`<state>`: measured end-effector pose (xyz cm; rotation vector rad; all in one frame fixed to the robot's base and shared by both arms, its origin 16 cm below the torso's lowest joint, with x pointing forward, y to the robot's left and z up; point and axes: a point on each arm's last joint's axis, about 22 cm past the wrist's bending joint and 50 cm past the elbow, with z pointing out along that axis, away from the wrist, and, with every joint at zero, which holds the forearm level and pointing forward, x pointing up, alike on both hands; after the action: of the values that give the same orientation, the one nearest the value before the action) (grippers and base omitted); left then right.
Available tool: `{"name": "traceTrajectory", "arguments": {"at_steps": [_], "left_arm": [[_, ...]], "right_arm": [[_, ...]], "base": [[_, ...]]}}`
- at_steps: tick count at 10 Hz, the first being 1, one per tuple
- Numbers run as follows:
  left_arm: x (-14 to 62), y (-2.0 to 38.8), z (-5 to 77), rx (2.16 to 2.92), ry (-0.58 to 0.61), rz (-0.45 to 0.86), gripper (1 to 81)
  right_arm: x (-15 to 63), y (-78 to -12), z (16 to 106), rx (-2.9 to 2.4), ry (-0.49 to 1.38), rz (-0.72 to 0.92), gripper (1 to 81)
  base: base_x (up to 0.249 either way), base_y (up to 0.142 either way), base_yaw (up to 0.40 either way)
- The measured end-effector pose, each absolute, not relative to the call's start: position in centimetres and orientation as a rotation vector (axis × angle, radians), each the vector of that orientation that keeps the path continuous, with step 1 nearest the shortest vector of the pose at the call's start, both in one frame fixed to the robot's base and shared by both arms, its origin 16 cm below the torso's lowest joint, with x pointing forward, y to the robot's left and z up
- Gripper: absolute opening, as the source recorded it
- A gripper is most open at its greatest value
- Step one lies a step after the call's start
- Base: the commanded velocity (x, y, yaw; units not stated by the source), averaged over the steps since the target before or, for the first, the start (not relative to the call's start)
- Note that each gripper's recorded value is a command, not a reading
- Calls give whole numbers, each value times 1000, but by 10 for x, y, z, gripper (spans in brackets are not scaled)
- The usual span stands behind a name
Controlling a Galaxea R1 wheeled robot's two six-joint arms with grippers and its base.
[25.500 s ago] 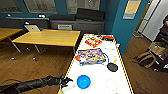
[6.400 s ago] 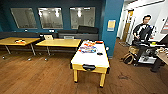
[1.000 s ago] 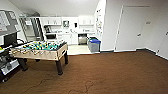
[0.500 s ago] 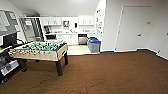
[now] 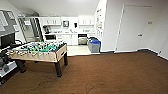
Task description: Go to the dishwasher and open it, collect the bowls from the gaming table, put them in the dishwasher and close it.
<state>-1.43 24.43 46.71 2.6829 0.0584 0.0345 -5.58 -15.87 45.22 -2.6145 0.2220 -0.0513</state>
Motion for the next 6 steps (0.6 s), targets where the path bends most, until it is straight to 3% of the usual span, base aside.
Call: {"name": "traceTrajectory", "arguments": {"at_steps": [6], "left_arm": [[-12, 243, 467, 2681, 57, 42, 10]], "right_arm": [[-57, -158, 452, -2616, 219, -51, 10]], "base": [[141, 0, 0]]}}
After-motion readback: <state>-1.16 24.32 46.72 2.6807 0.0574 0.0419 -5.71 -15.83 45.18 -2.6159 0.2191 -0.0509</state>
